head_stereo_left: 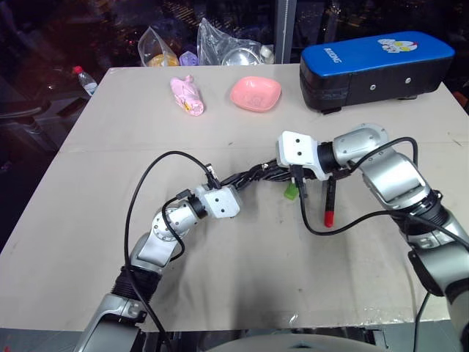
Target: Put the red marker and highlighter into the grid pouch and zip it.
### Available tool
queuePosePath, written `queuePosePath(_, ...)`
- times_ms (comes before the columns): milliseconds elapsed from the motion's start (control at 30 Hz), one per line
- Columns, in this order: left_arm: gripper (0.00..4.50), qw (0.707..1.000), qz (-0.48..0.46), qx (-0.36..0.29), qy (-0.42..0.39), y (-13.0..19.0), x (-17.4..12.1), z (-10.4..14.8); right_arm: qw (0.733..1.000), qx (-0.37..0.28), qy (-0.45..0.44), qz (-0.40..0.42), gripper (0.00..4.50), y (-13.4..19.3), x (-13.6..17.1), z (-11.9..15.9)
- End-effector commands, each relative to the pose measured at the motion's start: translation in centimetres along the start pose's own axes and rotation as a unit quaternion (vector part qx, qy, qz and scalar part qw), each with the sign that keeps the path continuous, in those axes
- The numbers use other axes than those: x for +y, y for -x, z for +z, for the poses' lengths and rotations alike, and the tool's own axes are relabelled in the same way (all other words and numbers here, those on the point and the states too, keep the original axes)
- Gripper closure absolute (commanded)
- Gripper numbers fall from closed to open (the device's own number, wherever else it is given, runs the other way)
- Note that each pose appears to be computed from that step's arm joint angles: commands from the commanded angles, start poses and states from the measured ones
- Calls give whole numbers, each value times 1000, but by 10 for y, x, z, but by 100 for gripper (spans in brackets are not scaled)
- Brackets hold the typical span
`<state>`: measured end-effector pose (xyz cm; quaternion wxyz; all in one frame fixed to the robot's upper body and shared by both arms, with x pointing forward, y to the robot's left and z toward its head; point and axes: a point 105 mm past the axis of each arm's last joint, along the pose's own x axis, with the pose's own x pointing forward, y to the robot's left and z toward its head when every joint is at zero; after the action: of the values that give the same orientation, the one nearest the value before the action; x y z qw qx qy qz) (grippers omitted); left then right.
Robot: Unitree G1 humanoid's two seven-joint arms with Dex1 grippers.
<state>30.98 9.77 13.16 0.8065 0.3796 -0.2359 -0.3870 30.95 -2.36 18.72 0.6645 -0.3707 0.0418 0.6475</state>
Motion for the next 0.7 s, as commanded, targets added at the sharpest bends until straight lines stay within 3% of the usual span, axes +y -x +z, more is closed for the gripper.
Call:
queuePosePath(33, 450, 1000, -2, -11, -10, -4, 1, 4, 998, -26, 59, 15, 449, -4, 5, 27)
queuePosePath(267, 450, 1000, 19, 1, 6, -4, 6, -1, 995, -59, 66, 37, 449, -5, 16, 34)
queuePosePath(500, 450, 999, 41, 10, 23, 0, 12, -3, 999, -37, -22, -15, 235, 41, 18, 3)
queuePosePath(667, 450, 999, 39, 10, 24, 2, 12, -3, 988, -72, -92, -98, 235, 72, 2, 3)
queuePosePath(700, 450, 999, 38, 10, 24, 1, 12, -3, 983, -77, -110, -127, 260, 78, -6, 0)
